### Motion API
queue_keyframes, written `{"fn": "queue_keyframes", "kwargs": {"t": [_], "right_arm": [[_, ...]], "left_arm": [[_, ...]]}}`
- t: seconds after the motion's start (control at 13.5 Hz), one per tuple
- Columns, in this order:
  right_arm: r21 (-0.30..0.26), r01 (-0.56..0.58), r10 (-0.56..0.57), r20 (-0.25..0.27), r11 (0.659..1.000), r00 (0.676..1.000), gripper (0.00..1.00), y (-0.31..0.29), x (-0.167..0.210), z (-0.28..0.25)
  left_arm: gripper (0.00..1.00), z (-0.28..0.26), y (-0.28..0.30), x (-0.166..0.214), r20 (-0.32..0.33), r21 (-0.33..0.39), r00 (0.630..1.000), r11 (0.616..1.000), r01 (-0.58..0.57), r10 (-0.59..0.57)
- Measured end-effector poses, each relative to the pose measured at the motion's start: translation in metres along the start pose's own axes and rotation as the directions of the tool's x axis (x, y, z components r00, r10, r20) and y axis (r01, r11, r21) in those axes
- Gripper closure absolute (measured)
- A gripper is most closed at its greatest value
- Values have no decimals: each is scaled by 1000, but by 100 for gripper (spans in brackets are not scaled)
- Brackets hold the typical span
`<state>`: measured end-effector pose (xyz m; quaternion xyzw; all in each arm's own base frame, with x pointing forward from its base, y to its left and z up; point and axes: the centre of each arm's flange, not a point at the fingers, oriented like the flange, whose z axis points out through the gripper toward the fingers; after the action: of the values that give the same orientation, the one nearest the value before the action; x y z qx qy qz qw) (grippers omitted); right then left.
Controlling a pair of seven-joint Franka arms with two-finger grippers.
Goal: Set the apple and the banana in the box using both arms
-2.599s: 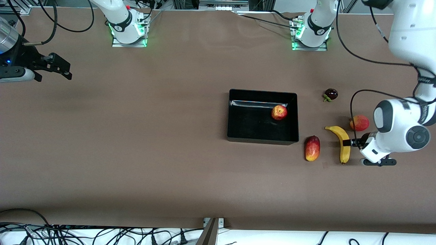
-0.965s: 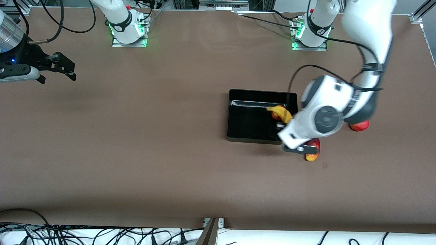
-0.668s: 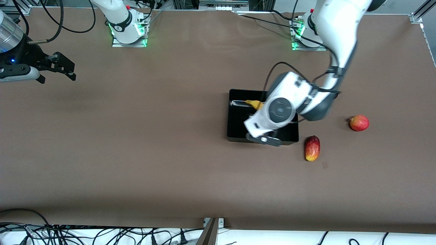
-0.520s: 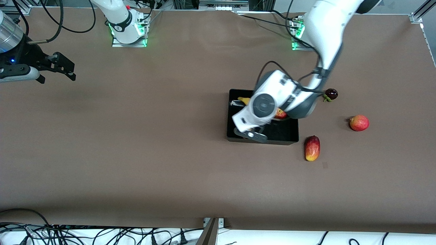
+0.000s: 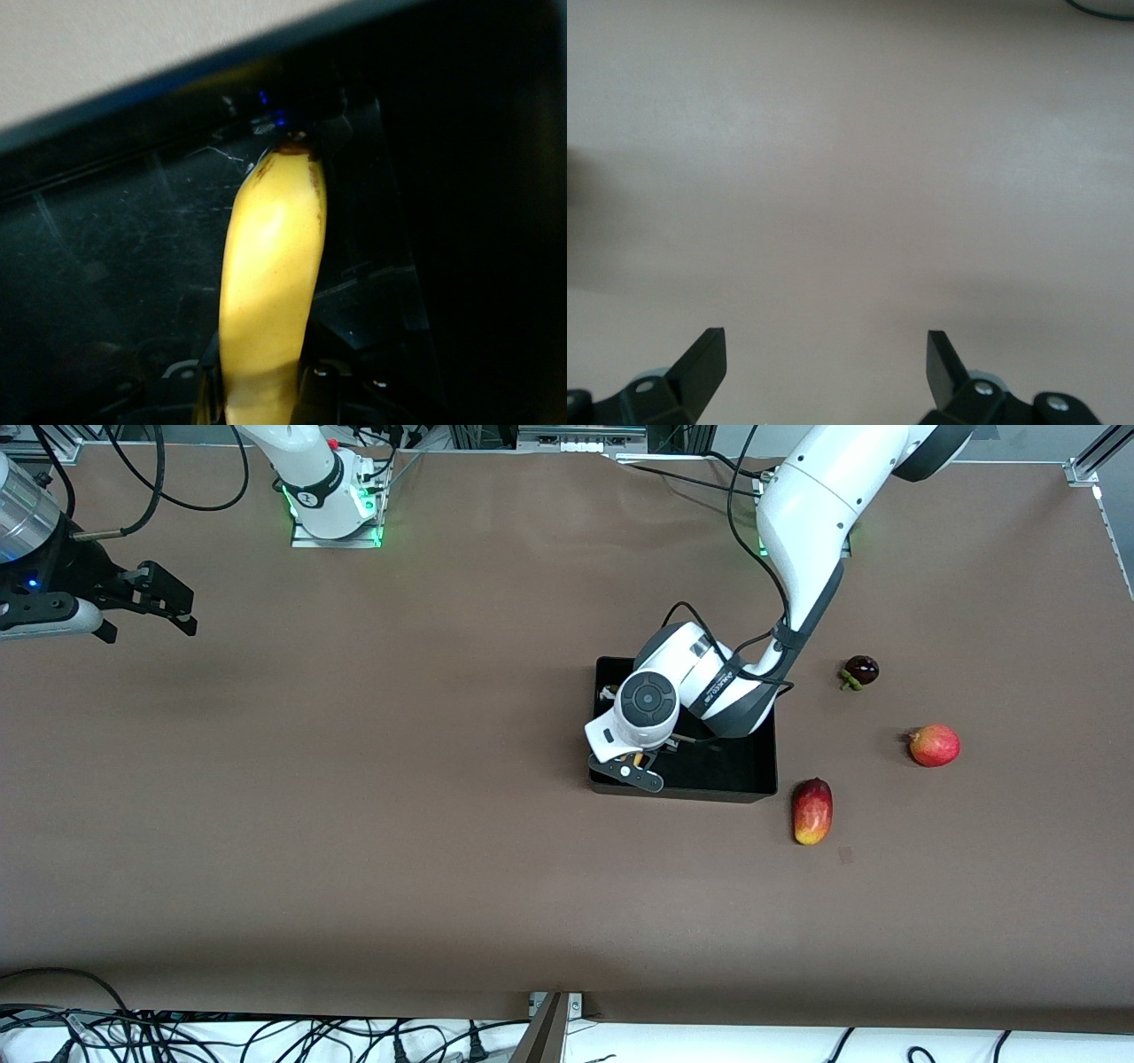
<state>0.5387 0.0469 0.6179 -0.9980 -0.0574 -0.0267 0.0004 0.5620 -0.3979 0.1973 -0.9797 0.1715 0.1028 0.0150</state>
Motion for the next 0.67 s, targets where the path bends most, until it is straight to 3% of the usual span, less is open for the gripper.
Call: {"fn": "queue_keyframes", "kwargs": {"t": [0.3, 0.52, 0.67], "right_arm": [[0, 0, 0, -3, 1000, 1000, 0, 0, 0, 0], [0, 0, 0, -2, 1000, 1000, 0, 0, 0, 0], [0, 0, 0, -2, 1000, 1000, 0, 0, 1, 0]], "left_arm": [[31, -13, -1, 2, -20, -5, 995, 995, 95, -95], [1, -68, -23, -3, -25, 16, 988, 988, 154, -153], [0, -127, -68, -10, -44, 20, 975, 976, 218, -217]]}}
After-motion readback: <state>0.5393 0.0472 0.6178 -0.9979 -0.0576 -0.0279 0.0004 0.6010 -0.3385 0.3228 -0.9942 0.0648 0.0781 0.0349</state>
